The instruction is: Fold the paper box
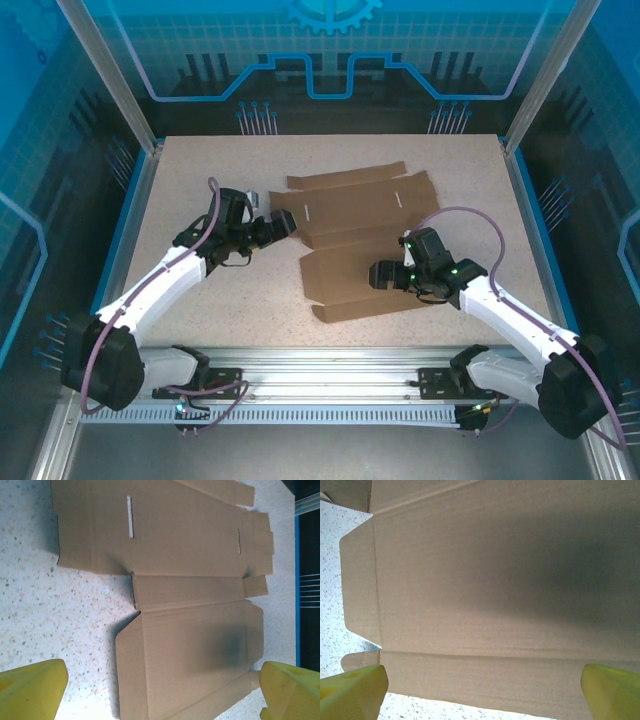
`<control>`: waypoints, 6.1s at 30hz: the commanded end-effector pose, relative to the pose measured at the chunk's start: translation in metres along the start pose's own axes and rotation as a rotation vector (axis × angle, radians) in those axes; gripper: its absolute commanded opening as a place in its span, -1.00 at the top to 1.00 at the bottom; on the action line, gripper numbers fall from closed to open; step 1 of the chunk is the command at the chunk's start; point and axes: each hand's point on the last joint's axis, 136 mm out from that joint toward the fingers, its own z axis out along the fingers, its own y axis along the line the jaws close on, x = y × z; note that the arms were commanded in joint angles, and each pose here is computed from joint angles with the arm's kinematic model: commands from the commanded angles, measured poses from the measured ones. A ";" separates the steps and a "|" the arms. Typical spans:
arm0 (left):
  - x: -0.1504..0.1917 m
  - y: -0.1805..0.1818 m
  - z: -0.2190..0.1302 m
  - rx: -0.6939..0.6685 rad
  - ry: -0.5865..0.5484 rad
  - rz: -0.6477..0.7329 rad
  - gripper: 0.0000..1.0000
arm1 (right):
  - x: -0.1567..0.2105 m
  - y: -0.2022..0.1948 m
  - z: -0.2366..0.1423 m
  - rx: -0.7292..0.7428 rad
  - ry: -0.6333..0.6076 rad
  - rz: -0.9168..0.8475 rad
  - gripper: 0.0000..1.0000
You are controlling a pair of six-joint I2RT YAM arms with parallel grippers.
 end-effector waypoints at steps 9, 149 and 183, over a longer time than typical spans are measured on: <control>-0.031 -0.021 0.017 0.039 -0.031 0.086 -0.99 | -0.008 0.019 -0.013 -0.036 0.008 -0.032 -1.00; 0.010 -0.015 0.150 -0.018 0.269 0.183 -0.02 | 0.053 -0.004 0.070 -0.060 0.201 -0.048 0.03; 0.055 0.031 0.183 -0.123 0.338 0.083 -0.04 | -0.075 -0.001 0.009 -0.123 -0.051 0.000 -0.09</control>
